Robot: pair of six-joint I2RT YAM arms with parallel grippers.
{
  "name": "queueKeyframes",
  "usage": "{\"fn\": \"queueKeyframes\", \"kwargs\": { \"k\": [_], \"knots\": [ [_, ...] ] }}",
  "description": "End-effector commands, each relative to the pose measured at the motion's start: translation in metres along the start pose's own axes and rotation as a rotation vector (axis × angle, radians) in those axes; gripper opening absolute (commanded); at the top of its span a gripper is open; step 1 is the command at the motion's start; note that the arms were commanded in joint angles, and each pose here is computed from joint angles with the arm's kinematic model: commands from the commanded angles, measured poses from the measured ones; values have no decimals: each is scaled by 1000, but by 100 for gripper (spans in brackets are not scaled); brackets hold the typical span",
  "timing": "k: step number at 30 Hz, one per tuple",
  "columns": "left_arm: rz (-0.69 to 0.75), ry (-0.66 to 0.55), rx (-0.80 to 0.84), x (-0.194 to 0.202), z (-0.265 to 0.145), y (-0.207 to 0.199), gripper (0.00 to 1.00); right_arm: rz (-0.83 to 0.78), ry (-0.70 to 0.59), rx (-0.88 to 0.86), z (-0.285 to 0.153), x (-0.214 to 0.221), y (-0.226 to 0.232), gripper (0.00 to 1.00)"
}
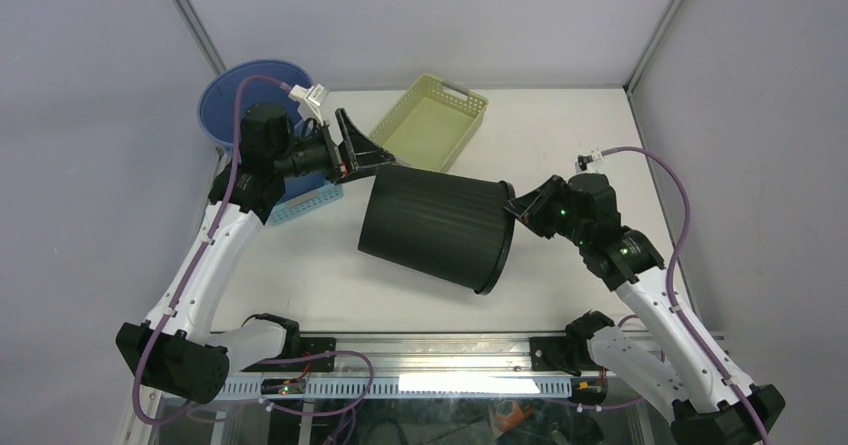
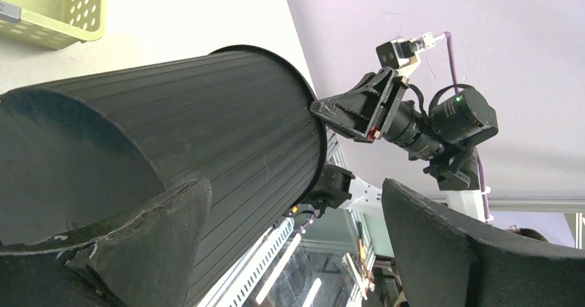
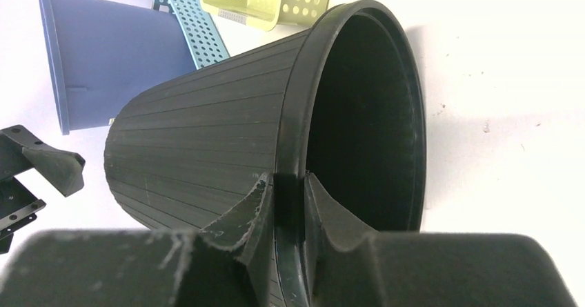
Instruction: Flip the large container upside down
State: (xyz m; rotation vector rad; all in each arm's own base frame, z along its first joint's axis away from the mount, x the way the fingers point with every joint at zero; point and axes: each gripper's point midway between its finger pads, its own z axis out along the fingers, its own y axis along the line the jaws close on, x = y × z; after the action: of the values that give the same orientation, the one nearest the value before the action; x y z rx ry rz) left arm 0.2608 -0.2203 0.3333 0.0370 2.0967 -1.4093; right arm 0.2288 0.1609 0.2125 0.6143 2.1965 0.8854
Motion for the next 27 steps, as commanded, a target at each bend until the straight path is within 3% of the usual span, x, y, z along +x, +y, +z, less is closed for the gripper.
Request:
{"fn": "queueKeyframes", "kwargs": {
  "k": [1, 22, 27],
  "knots": [
    [53, -21, 86, -9, -7, -30, 99, -60, 150, 371, -8, 43, -105, 16],
    [96, -61, 105, -20, -14, -47, 99, 18, 96, 483, -10, 57, -163, 16],
    [96, -58, 105, -19, -14, -47, 99, 43, 75, 452, -11, 58, -162, 20]
  ]
}}
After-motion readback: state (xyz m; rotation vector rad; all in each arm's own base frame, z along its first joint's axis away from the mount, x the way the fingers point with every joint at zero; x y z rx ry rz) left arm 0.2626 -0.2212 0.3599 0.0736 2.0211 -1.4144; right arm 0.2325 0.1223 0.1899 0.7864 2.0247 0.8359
